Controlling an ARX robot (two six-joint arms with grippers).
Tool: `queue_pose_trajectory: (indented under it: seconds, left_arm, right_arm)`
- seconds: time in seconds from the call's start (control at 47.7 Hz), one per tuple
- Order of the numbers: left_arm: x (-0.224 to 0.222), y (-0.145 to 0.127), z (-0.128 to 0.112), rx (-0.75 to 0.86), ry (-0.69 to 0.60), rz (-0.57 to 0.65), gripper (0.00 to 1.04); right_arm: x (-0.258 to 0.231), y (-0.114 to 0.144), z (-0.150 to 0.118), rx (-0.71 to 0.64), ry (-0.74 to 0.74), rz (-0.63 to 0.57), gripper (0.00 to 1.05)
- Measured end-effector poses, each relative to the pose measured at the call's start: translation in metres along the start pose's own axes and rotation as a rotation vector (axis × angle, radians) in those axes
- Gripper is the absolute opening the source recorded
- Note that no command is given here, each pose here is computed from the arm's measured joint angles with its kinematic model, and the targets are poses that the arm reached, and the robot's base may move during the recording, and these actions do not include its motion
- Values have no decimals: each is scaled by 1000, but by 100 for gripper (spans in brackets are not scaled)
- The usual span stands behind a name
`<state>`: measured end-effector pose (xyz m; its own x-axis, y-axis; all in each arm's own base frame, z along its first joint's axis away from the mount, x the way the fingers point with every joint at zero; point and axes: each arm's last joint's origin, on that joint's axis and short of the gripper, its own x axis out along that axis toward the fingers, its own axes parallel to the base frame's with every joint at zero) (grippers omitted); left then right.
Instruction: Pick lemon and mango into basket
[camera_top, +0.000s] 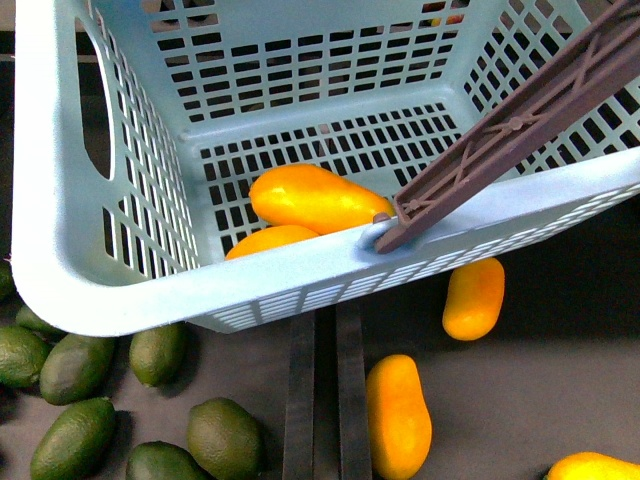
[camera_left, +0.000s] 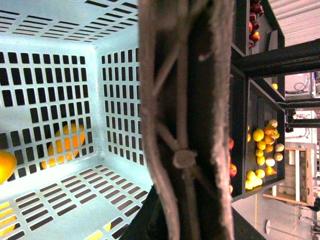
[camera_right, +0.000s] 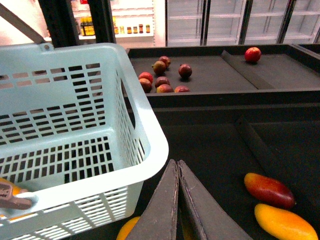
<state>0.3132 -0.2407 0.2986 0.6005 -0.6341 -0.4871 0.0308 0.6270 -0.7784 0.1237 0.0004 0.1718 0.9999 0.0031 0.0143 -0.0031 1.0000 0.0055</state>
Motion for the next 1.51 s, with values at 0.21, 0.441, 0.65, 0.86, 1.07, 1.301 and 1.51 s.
queue_pose_trajectory:
  seconds: [0.21, 0.441, 0.65, 0.86, 1.07, 1.301, 1.51]
  left_arm:
    - [0, 0, 0, 1, 0, 0, 5]
    - [0, 0, 0, 0, 0, 0, 5]
    - [0, 0, 0, 0, 1, 0, 5]
    - [0, 0, 0, 3, 1, 0, 5]
    - [0, 0, 0, 2, 0, 0, 5]
    - [0, 0, 0, 0, 1, 0, 5]
    - [0, 0, 0, 0, 1, 0, 5]
  right_arm:
    - [-7, 0, 1, 0, -3, -2, 2]
    - [-12, 0, 1, 0, -4, -2, 2]
    - [-19, 0, -2, 0, 17, -1, 2]
    - [-27, 0, -2, 0, 3, -2, 2]
    - [-27, 0, -2, -1, 2, -2, 20]
    - [-27, 0, -2, -1, 2, -2, 67]
    - [-27, 0, -2, -1, 2, -2, 97]
